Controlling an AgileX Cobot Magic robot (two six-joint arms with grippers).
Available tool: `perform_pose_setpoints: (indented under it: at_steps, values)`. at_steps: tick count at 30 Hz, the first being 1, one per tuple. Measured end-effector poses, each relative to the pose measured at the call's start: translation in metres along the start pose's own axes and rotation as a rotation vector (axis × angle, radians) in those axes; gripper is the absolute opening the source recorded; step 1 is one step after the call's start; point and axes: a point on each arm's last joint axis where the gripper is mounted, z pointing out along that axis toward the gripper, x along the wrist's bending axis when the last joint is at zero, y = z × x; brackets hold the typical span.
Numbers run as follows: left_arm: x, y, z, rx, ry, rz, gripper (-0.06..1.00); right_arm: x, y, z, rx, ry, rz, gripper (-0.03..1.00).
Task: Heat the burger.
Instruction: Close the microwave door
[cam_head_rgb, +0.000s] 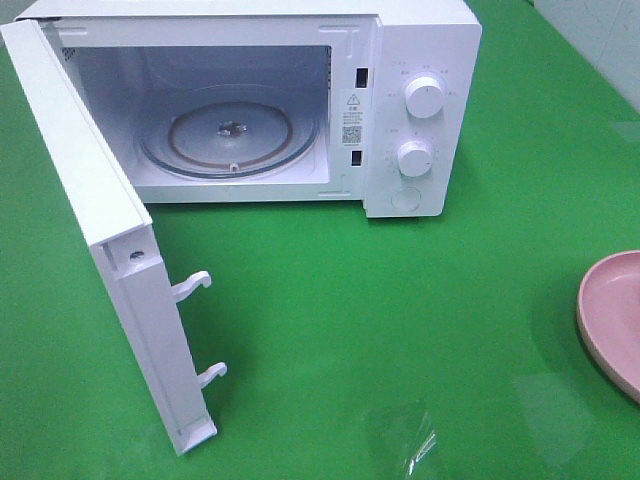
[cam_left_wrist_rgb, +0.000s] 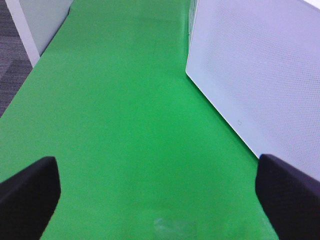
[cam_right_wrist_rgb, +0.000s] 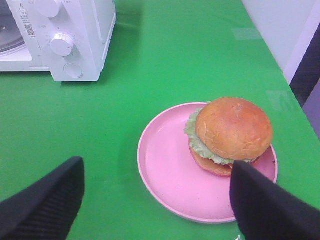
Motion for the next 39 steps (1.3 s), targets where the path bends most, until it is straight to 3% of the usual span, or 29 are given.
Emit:
perform_pose_setpoints:
  at_steps: [39]
  values:
    - [0.0, 0.0, 0.0, 0.0, 0.0, 0.0, 0.98, 0.0, 0.0001, 0.0, -0.001, 0.0, 0.0, 0.76]
